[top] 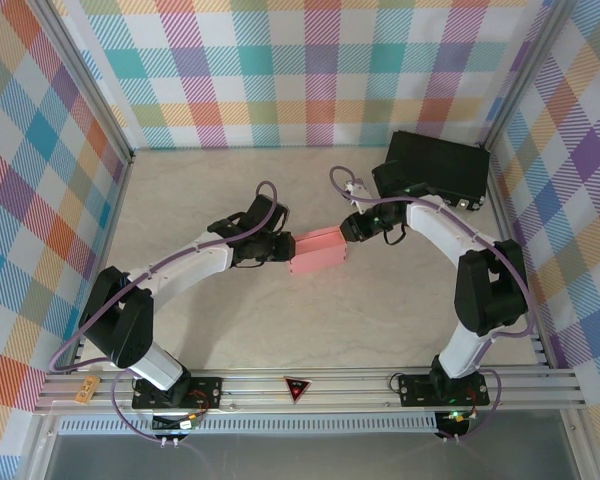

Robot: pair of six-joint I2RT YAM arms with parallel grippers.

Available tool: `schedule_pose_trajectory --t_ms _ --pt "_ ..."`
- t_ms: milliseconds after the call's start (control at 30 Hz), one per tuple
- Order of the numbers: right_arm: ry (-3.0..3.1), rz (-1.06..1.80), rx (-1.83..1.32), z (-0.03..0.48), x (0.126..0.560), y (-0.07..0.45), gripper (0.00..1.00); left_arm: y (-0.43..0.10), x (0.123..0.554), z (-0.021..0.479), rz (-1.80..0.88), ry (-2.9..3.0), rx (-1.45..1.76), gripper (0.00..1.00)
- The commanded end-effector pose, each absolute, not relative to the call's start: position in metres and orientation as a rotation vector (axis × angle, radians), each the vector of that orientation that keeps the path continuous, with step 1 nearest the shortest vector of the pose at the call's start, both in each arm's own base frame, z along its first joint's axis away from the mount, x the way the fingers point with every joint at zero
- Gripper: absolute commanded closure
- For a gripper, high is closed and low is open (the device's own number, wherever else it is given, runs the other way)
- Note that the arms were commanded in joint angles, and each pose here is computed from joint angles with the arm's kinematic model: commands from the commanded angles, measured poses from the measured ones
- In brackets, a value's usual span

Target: Fold the paper box

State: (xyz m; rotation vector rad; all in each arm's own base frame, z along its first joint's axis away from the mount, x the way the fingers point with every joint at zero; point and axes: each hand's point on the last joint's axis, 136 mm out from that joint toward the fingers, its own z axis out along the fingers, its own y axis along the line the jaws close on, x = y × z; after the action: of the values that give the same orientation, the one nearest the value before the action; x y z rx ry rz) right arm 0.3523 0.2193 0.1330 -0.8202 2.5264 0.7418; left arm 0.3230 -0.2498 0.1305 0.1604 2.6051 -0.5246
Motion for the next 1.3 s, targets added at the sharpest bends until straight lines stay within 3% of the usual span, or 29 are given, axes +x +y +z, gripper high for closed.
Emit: schedule_pose_trajectory --t_ms 0,733,1267 --pt "2.554 0.718 -0.817 0.134 0.351 0.219 0.75 -0.250 0.327 0.135 -0.531 2.604 0.133 0.79" --pt "2.564 0.686 -0.814 0.137 0.345 0.213 0.81 -0.241 0.325 0.145 -0.502 2.573 0.119 0.77" --pt "2.572 0.727 -0.839 0.142 0.340 0.222 0.85 -0.248 0.326 0.144 -0.540 2.576 0.130 0.88"
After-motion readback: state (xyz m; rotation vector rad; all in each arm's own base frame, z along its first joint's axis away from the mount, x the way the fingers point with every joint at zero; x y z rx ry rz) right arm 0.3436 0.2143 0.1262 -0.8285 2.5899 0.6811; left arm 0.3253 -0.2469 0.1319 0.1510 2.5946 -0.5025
